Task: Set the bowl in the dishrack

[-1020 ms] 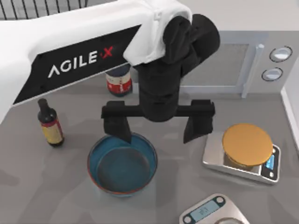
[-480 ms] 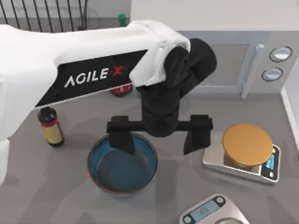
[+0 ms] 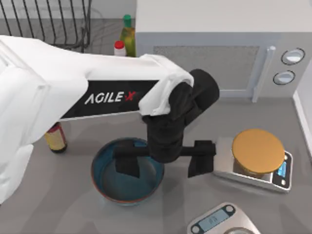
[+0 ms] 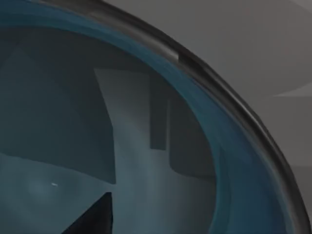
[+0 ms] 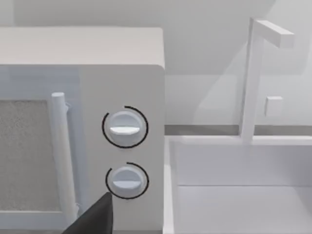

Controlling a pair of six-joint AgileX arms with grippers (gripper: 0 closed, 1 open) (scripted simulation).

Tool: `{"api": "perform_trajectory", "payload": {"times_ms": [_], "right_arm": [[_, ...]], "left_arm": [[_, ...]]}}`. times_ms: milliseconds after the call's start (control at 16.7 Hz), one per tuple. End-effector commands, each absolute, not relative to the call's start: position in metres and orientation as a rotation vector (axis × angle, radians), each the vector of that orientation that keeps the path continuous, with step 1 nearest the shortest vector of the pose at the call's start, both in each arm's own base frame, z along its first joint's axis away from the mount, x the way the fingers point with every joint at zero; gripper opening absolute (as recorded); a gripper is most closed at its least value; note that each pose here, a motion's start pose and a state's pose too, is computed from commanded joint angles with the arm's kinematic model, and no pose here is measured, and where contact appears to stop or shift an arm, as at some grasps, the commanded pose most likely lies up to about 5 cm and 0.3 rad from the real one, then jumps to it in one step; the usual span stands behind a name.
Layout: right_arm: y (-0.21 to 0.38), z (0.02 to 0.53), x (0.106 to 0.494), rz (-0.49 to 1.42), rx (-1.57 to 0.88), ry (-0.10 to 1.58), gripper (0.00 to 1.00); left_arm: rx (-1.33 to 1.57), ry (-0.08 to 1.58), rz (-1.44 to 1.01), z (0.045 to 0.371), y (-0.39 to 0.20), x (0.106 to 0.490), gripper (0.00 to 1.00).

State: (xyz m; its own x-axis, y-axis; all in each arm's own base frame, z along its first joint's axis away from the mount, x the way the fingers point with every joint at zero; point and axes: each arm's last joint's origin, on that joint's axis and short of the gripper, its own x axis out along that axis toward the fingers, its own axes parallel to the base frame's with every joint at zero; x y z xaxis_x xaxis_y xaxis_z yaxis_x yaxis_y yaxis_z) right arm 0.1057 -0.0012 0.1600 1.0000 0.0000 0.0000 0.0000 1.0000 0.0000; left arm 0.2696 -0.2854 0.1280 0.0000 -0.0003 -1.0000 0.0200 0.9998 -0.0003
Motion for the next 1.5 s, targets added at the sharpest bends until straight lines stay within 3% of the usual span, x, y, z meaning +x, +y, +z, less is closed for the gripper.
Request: {"api": "perform_trajectory", "payload": {"times_ms": [60,840,1500], "right_arm": [[-0.0012,0.1600,0.1057,0.000,0.000,0.000,1.00],[-0.0012,0.1600,0.1057,0.000,0.000,0.000,1.00],[-0.0012,0.1600,0.1057,0.000,0.000,0.000,1.00]], "left_arm": [[0.015,1.571,-0.016,0.1280,-0.2854,0.2696,1.00],[0.015,1.571,-0.016,0.1280,-0.2854,0.2696,0.02],[0.015,1.571,-0.014,0.1312,-0.2862,0.2706,0.00]]}}
